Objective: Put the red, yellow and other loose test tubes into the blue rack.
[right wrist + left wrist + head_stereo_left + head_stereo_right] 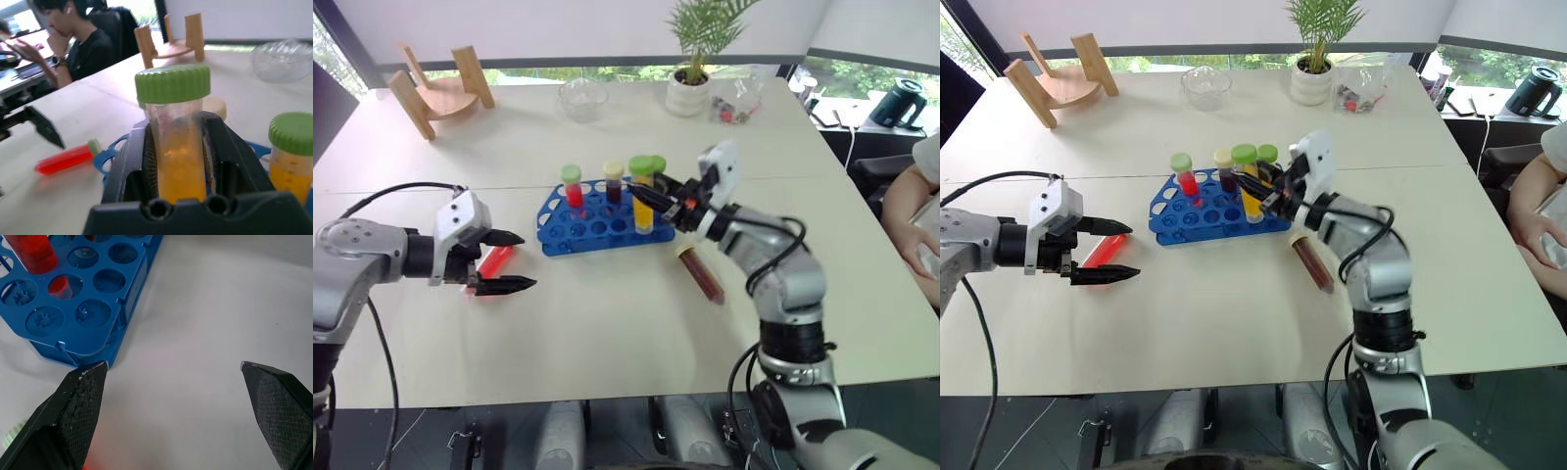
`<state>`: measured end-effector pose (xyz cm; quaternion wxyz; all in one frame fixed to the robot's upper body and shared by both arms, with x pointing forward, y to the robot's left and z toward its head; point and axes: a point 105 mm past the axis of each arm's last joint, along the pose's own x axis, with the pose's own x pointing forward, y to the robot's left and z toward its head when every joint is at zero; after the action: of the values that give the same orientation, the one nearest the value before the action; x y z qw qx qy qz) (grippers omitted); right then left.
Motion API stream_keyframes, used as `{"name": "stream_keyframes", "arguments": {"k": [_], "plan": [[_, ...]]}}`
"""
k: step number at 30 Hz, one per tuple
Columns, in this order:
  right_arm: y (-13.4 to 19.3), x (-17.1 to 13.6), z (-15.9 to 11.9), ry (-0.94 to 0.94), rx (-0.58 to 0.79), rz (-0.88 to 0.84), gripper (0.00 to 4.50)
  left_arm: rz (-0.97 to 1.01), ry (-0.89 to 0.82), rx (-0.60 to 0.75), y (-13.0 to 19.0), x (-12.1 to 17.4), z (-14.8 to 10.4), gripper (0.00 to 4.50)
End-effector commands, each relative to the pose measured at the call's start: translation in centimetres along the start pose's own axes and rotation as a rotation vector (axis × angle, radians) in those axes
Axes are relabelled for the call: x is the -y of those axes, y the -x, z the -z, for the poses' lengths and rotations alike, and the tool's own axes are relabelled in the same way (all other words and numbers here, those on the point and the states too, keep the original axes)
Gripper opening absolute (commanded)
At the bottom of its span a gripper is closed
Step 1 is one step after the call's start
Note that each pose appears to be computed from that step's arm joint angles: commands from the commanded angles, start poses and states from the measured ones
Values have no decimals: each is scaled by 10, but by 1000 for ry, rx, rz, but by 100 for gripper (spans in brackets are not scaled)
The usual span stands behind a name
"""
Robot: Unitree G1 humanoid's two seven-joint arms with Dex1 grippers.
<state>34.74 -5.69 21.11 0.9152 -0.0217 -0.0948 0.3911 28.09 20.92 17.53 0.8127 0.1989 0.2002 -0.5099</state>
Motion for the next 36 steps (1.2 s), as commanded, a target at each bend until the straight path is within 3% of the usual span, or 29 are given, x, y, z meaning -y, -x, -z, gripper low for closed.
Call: {"name": "stream_keyframes", "arguments": {"k": [1,13,32,36], "plan": [[-3,6,-13,111,119,114,82,-19,-52,12,11,-1,-18,450],[3,23,19,127,67,185,82,-16,-45,-3,8,3,-20,450],[7,7,39,131,42,156,82,-10,-37,22,1,2,-21,450],[14,6,36,150,43,151,283,-4,-40,31,-1,2,-22,450]]}}
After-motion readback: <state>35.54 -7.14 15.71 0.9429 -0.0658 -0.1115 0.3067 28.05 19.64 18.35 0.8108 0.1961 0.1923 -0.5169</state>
